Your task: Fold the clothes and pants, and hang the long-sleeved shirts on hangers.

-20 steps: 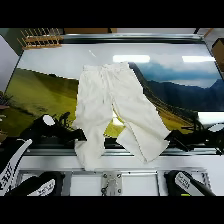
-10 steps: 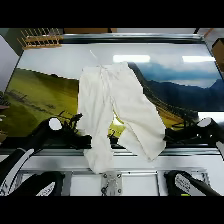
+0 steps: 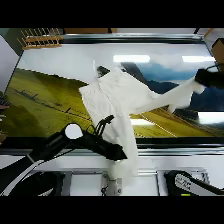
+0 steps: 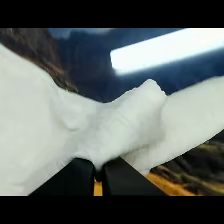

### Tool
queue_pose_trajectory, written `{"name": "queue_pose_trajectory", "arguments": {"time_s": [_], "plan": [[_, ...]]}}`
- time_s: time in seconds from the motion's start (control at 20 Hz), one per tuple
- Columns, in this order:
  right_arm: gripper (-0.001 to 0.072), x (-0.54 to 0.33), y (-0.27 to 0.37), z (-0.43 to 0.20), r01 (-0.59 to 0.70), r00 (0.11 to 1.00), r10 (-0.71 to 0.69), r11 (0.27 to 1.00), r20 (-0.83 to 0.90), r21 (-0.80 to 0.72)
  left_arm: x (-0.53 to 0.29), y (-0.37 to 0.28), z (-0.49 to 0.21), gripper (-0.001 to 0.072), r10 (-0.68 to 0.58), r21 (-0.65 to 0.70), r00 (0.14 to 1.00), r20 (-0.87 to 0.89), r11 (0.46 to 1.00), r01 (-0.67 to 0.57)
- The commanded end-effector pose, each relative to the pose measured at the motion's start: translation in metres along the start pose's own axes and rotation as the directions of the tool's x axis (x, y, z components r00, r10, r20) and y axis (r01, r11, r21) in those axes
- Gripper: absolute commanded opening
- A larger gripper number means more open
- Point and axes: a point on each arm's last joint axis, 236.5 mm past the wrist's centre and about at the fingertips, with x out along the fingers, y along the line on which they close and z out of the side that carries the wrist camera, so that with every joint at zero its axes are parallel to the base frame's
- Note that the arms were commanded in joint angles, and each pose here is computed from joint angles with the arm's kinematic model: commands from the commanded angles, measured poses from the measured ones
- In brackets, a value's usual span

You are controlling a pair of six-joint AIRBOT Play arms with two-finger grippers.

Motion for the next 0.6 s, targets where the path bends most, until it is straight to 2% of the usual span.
{"name": "queue_pose_trajectory", "arguments": {"time_s": [0.0,0.05,0.15,0.25,0.35,0.45,0.55], "plan": [[0.0504,-0.019,0.018,0.042,-0.046,0.994,0.044,0.999,0.100,0.014,0.004,-0.018,0.046,0.0660,-0.014,0.068,0.999,0.048,0.998,0.011],[0.0686,-0.019,0.021,0.039,-0.057,0.995,0.056,0.998,0.086,0.006,-0.008,-0.012,0.068,0.0673,0.005,0.067,0.996,0.084,0.998,-0.010],[0.0667,-0.021,0.023,0.030,-0.059,0.997,0.060,0.998,0.051,-0.032,-0.050,0.016,0.116,0.0672,0.094,0.071,0.978,0.188,0.991,-0.109],[0.0666,-0.024,0.025,0.018,-0.064,0.998,0.065,0.997,0.011,-0.048,-0.108,0.066,0.165,0.0672,0.248,0.032,0.912,0.328,0.961,-0.273],[0.0666,-0.029,0.026,0.003,-0.066,0.998,0.065,0.997,-0.011,-0.044,-0.176,0.130,0.208,0.0672,0.411,-0.141,0.787,0.459,0.909,-0.393],[0.0666,-0.033,0.026,-0.018,-0.065,0.997,0.064,0.997,-0.036,-0.036,-0.231,0.191,0.230,0.0672,0.522,-0.316,0.686,0.507,0.853,-0.415],[0.0666,-0.034,0.025,-0.048,-0.065,0.995,0.062,0.997,-0.077,-0.032,-0.258,0.238,0.241,0.0672,0.552,-0.427,0.657,0.514,0.829,-0.362]]}}
